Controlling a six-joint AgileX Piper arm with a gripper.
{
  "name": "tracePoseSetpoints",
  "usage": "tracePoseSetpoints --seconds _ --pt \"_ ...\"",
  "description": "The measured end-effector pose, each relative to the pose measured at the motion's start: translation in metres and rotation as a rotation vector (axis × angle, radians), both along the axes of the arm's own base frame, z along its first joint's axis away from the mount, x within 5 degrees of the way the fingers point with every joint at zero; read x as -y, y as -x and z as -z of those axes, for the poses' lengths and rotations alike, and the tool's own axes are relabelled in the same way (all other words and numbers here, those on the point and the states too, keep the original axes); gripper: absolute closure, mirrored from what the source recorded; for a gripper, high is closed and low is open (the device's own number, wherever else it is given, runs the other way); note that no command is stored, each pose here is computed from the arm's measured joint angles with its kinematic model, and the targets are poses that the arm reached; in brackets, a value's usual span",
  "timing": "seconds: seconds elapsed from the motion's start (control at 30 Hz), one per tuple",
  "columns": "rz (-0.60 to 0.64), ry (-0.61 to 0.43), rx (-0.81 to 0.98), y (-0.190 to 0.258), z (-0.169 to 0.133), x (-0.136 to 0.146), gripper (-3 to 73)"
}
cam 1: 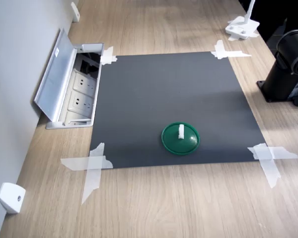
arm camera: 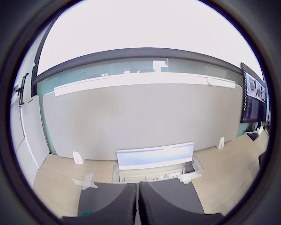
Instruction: Grasp a white terminal and put it on the green lid.
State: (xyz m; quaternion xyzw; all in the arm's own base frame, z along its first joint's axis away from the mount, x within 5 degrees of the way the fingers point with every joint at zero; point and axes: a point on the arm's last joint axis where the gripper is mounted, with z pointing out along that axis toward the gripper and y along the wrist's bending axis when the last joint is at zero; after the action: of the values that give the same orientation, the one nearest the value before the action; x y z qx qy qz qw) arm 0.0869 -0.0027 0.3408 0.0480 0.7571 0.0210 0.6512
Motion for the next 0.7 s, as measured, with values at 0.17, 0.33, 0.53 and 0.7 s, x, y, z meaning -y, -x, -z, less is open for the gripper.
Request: tracePoseSetpoints --seconds 0.17,0.33,0.53,0.7 --pt "0.016 -0.040 -0.009 0.022 0.047 0.000 70.2" --pt "0.015 -0.043 -0.003 0.034 0.080 -0.001 70.2" --pt "0.015 -0.042 0.018 0.041 0.104 -0.001 70.2" --pt "0.016 -0.044 -0.020 0.040 0.123 -0.001 70.2"
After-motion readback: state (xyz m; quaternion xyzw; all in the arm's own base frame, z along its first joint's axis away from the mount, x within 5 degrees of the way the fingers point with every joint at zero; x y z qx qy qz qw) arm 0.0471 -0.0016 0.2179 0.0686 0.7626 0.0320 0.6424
